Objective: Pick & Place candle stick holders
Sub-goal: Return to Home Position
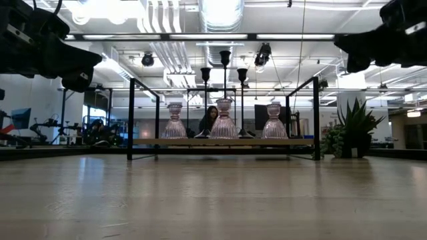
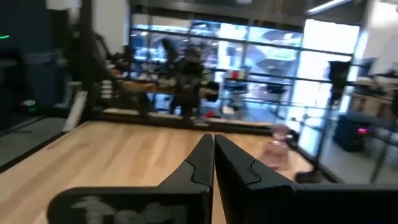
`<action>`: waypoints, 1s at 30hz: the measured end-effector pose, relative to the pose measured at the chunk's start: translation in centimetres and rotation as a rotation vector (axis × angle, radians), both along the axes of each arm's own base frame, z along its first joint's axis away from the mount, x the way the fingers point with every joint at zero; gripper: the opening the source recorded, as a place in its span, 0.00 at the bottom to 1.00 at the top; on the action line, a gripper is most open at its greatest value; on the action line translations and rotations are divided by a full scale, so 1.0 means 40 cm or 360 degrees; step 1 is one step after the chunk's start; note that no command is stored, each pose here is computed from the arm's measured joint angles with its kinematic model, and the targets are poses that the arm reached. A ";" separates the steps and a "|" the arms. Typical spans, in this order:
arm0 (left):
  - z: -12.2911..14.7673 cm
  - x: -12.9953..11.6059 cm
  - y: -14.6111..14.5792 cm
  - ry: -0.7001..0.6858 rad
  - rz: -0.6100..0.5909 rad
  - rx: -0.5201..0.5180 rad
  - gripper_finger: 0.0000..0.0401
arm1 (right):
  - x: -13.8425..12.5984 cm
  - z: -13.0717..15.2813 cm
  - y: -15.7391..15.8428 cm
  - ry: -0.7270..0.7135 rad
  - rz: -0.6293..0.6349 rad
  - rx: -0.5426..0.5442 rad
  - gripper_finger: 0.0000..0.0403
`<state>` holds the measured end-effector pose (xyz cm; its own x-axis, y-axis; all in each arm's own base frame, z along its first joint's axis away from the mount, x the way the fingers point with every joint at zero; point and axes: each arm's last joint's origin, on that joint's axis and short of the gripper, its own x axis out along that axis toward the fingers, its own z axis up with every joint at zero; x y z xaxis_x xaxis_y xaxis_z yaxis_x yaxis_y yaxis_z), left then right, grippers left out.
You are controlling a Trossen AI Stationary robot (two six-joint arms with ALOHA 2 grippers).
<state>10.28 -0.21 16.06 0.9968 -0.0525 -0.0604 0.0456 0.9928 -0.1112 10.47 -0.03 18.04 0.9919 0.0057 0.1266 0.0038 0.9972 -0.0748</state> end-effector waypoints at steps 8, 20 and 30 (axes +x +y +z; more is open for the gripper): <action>0.000 0.000 0.000 0.0001 0.0001 0.0000 0.06 | -0.020 -0.016 0.003 0.0065 0.0096 0.0019 0.02; -0.001 0.000 0.000 0.0007 0.0001 0.0000 0.06 | -0.019 -0.030 -0.002 0.0159 0.0069 0.0078 0.02; -0.001 0.001 0.000 0.0008 0.0001 0.0000 0.06 | -0.017 -0.033 -0.002 0.0182 0.0069 0.0082 0.02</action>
<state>10.30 -0.21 16.02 0.9965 -0.0518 -0.0653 0.0444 0.9928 -0.1113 9.81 -0.10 16.73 0.9989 0.0450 0.0139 -0.0447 0.9988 -0.0207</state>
